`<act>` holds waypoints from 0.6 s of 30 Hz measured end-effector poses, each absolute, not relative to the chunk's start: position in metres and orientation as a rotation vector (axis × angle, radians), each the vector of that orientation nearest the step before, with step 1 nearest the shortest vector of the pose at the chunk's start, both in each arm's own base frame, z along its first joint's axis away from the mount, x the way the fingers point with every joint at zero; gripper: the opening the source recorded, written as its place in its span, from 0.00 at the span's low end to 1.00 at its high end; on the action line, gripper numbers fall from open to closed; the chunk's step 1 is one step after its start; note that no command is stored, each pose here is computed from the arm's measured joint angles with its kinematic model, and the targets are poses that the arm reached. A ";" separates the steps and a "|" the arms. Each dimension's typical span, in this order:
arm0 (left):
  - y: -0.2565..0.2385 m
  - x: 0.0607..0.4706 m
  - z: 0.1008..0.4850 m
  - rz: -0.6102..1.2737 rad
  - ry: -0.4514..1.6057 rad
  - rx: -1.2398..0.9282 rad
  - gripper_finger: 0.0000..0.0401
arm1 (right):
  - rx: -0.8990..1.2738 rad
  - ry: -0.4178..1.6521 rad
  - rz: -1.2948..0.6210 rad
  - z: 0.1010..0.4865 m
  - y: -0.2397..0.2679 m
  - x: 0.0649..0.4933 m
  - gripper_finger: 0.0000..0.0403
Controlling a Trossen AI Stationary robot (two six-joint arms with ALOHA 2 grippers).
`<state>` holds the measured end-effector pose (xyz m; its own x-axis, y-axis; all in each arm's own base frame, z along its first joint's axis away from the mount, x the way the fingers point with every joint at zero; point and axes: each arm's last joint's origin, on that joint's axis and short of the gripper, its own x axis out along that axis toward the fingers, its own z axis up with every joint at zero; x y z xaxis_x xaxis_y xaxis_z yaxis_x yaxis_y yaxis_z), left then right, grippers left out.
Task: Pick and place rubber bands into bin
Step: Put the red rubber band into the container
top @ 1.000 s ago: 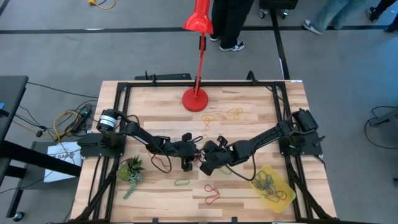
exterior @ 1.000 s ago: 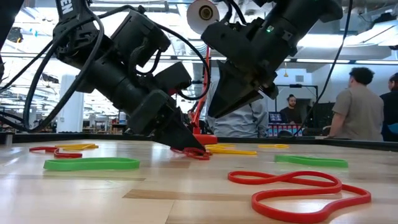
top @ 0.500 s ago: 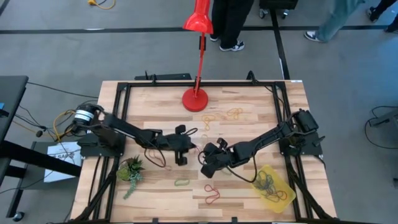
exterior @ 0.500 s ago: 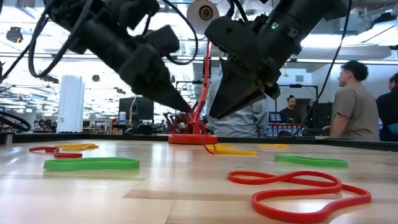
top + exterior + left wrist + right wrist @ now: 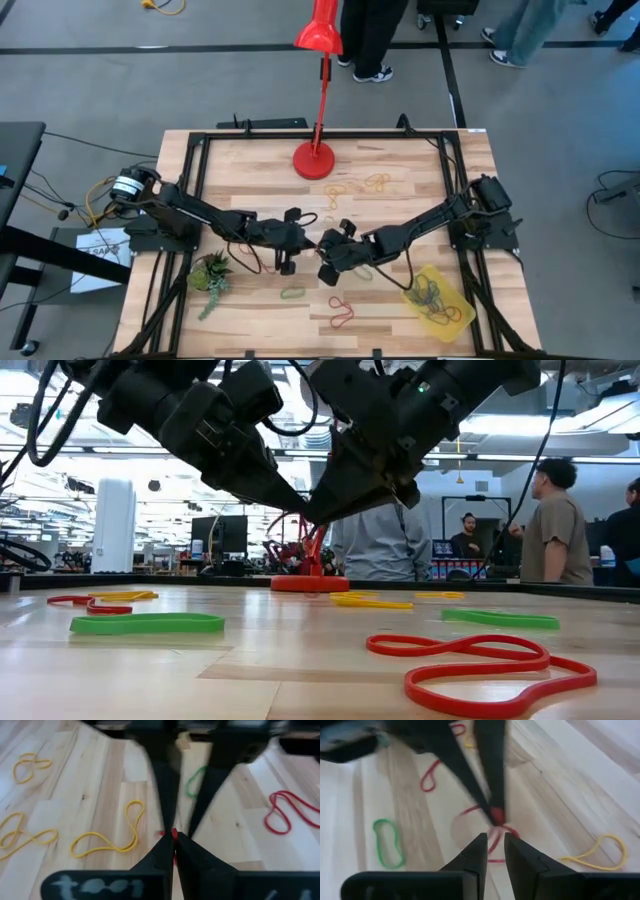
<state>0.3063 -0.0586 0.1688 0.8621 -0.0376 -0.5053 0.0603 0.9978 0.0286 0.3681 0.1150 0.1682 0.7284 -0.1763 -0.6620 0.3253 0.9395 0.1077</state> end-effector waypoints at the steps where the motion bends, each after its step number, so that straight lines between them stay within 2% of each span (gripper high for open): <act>1: -0.059 0.306 0.169 -0.055 0.528 0.048 0.00 | 0.221 0.706 -0.280 0.168 0.115 0.368 0.15; 18: -0.073 0.306 0.174 -0.161 0.470 0.072 0.00 | 0.218 0.697 -0.278 0.169 0.115 0.369 0.15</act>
<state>0.3063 -0.0730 0.1743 0.8790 -0.1377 -0.4565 0.1710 0.9847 0.0323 0.3687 0.1147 0.1686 0.7323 -0.1786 -0.6571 0.3232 0.9405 0.1046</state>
